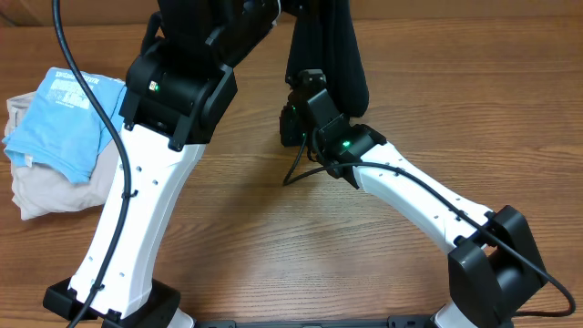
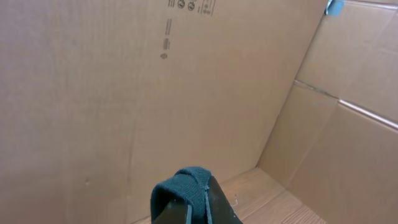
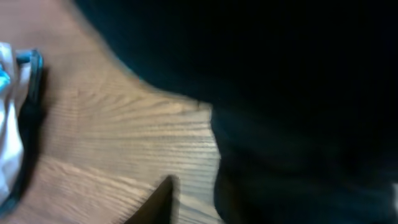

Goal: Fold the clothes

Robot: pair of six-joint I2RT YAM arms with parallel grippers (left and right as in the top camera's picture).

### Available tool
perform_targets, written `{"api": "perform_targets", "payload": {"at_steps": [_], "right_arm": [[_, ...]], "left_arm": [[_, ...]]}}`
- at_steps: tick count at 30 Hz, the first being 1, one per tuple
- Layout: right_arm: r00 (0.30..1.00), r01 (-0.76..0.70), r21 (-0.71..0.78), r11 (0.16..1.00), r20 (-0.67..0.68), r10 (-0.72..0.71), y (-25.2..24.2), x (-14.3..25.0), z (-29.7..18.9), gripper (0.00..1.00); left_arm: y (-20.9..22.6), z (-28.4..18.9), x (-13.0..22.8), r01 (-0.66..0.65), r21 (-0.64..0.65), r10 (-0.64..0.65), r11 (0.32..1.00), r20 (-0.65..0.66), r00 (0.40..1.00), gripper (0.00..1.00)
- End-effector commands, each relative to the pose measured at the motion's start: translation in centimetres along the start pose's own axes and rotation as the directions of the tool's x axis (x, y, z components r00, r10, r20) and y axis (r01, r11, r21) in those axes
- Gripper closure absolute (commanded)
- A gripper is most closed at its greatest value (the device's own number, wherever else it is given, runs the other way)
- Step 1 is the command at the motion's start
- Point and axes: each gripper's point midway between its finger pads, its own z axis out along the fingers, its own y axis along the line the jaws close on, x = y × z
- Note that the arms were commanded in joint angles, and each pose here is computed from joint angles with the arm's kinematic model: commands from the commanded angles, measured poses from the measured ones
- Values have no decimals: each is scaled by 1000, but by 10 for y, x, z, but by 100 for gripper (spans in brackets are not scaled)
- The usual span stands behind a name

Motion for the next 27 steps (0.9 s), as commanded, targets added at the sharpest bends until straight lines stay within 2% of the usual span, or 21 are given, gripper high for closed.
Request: {"api": "perform_targets", "payload": {"at_steps": [1,2,6,9,11,17,27], "right_arm": [[999,-25,32,999,21,24,-6,-3,0,92],[999,-32,52,998,23,31,-9,-3,0,96],[996,-79,153,985,47,72,-28,-3,-2,96],[994,-96,151,984,68,87,-28,-7,-2,68],[993,-100,142,985,81,89,-26,-10,-2,64],[988,-111,71,991,113,102,-12,-21,-1,55],[993,-103,-100,990,53,109,20,-17,-1,53]], "left_arm": [[3,-8,-15,-46,-48,48,998,37,998,96],[5,-8,-14,-52,-58,54,997,33,998,96],[5,-8,-13,-58,-58,60,997,29,998,96],[4,-9,-17,-60,-55,62,997,44,997,96],[3,-10,-20,-61,-52,63,997,53,997,96],[-2,-16,-32,-57,-41,61,998,87,994,96],[-3,-17,-34,-47,-38,50,998,92,994,96]]}}
